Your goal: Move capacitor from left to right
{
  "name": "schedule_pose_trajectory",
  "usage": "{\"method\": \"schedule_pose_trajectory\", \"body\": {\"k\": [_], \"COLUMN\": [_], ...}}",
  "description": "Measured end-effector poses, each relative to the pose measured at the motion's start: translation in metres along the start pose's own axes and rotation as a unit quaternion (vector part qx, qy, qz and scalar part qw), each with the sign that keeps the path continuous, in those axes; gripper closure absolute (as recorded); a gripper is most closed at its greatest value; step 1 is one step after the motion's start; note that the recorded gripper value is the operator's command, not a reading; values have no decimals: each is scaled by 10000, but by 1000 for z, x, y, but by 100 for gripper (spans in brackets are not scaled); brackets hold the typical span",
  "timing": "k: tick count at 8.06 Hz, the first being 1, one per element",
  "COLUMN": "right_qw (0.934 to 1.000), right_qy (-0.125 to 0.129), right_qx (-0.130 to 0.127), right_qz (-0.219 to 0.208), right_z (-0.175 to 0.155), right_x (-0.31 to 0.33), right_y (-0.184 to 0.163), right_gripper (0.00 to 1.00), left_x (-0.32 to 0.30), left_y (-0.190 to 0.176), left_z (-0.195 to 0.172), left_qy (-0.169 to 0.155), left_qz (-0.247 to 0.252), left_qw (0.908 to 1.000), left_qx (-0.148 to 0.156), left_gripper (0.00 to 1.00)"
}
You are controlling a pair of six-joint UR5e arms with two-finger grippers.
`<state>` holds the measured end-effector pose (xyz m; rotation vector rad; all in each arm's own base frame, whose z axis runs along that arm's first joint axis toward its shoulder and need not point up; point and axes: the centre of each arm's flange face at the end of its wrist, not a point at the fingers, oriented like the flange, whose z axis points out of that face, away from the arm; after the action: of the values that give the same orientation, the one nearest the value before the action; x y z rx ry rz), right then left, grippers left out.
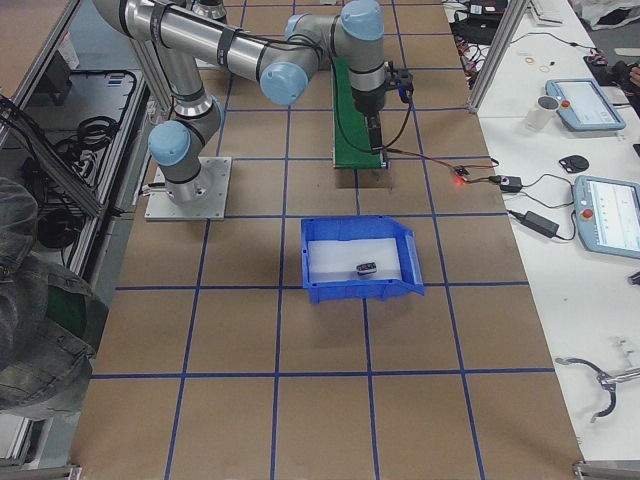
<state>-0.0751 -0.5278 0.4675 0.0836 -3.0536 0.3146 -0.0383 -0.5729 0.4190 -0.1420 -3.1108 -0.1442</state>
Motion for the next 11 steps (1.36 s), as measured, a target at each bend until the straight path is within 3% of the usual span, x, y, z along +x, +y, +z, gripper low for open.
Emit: {"method": "schedule_pose_trajectory", "body": {"k": [6, 11], "right_qw": [9994, 9985], "right_qy": [-281, -350], "right_qx": [-185, -228], "right_qz": [96, 354], "right_z": [-10, -14], "right_x": [-107, -196], "right_y": [0, 6], "right_gripper": [0, 0], "left_x": [0, 0], "left_y": [0, -3], "left_z": [1, 4], "left_qy": [7, 36], "left_qz": [0, 2], "left_qw": [10000, 10000], "left_qx": [-8, 0], "left_gripper": [0, 0]}}
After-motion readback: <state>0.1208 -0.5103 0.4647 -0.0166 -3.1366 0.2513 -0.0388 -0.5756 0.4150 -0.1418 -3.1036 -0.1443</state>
